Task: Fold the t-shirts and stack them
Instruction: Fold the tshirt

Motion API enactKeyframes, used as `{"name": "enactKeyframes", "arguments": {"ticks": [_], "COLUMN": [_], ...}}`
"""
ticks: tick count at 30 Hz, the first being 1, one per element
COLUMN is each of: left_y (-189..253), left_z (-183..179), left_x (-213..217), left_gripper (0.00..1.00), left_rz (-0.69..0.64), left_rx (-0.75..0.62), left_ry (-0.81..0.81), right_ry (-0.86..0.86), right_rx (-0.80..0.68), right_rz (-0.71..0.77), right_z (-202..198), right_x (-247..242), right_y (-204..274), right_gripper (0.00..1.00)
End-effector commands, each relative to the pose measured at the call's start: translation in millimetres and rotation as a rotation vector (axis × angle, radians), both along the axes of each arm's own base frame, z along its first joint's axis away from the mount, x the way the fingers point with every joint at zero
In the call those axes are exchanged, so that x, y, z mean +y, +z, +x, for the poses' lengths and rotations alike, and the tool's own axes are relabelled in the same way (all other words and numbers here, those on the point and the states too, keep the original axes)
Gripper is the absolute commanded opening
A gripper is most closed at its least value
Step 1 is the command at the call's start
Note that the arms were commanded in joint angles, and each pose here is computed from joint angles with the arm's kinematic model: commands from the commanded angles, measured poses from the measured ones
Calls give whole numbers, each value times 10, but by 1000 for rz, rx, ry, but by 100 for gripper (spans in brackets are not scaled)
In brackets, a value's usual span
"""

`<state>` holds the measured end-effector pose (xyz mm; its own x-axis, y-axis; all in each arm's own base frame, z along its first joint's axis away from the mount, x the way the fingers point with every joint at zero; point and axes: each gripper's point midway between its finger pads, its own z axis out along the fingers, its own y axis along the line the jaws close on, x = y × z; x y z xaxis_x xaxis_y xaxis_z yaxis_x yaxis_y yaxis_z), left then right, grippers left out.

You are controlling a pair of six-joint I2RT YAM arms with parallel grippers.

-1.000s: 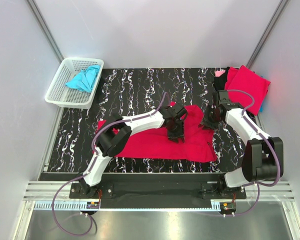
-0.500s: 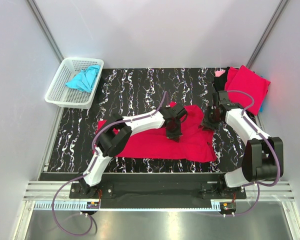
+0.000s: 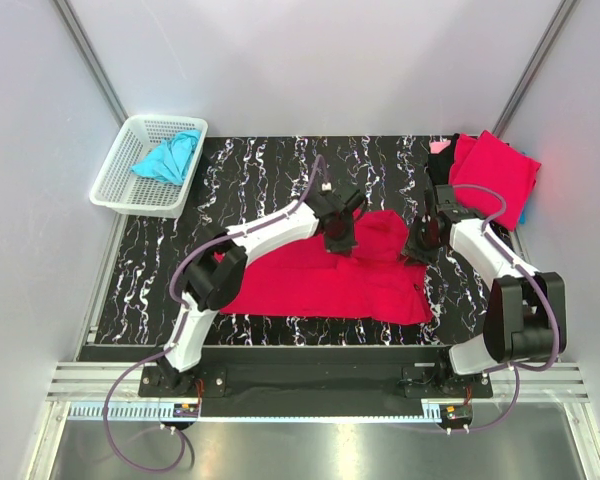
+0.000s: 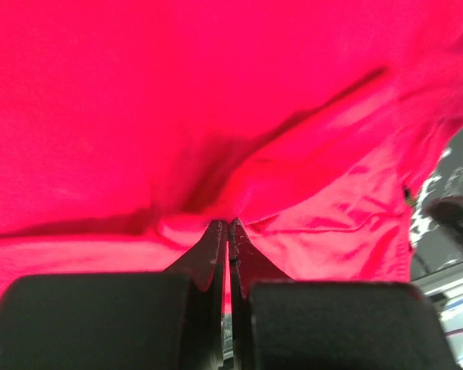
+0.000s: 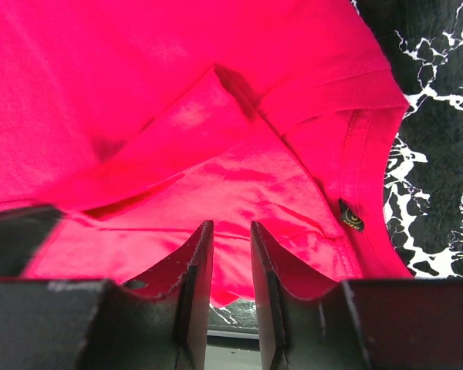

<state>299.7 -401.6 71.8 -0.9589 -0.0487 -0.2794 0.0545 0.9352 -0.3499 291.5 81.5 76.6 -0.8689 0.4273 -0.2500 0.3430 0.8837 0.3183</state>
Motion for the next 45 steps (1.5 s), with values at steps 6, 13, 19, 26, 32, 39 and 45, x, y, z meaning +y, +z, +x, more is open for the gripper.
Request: {"name": "enactKeyframes", "arguments": {"ticks": [6,13,19,26,32,39,45], "left_y": [381,189,96,109,87,-23,-92], "left_z": [479,545,549,551,547,546,641], "left_x": [90,146,229,244,264,383,771], "left_gripper": [0,2,3,3,6,35,44], "left_rz": [-49,-21,-1,-13,-9,27,149], "left_rx": [-111,-87,-70,-60,-56,-46,-108], "left_ry": [39,45,52,45,41,52,139], "right_ry": [58,86,98,100,105,132,144], "right_rx": [16,40,59,37,-5,-81,-97], "right_rz": [41,56,82,105,109,191,248], "right_z": [24,187,410,735,947,1258,1405], "right_x": [105,157,237,311,345,507,615], "right_y": [-96,-265,-402,-472,-466,-427,-465], "right_gripper": [33,32,29,26,25,24,24]}}
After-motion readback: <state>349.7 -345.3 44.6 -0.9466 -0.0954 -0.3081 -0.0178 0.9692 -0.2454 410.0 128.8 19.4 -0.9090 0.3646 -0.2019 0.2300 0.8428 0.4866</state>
